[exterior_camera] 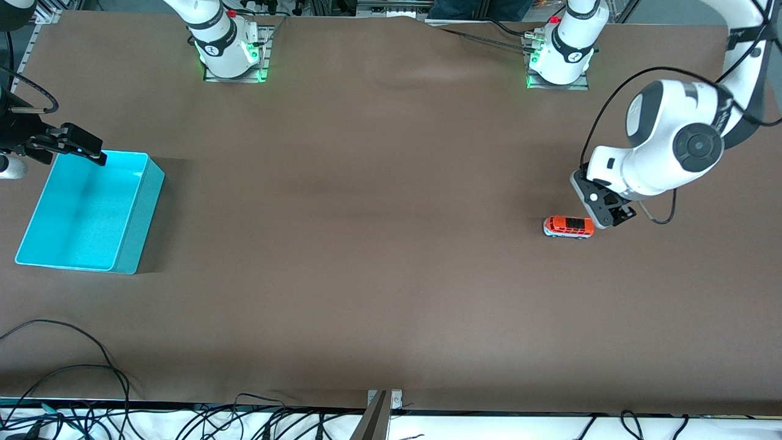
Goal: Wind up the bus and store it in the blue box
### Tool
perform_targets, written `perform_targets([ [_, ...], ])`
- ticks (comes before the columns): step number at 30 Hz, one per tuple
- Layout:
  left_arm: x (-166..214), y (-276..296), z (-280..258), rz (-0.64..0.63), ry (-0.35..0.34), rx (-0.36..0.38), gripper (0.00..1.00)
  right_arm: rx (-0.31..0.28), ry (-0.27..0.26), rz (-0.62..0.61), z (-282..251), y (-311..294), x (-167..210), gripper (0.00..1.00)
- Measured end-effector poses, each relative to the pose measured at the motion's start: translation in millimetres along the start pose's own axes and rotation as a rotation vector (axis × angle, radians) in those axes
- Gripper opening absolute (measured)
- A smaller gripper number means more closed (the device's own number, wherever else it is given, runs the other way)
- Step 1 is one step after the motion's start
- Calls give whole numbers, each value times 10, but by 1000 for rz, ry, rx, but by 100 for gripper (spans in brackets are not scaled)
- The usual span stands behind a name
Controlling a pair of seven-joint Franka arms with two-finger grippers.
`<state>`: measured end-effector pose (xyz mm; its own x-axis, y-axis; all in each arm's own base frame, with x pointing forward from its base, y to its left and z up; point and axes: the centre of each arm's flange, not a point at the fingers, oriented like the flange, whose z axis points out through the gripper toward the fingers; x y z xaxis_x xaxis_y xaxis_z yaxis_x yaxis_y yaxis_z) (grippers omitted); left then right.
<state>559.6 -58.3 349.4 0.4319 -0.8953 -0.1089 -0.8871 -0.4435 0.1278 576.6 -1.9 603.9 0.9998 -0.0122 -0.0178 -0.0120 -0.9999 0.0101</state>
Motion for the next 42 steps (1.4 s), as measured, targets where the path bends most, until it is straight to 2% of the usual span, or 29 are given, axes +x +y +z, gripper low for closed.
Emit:
perform_targets([
  [10, 26, -209, 435, 78, 12, 15, 100, 0, 1, 0, -7, 1, -3, 100],
  [19, -171, -456, 825, 175, 18, 11, 100, 0, 2, 1, -8, 3, -3, 100],
  [29, 73, -410, 1160, 287, 25, 12, 100, 0, 2, 1, -9, 3, -3, 100],
  [37, 100, -403, 1381, 349, 16, -7, 100, 0, 2, 1, -9, 3, -3, 100],
  [42, 101, -405, 1436, 380, -4, 18, 100, 0, 2, 1, -9, 3, -3, 100],
])
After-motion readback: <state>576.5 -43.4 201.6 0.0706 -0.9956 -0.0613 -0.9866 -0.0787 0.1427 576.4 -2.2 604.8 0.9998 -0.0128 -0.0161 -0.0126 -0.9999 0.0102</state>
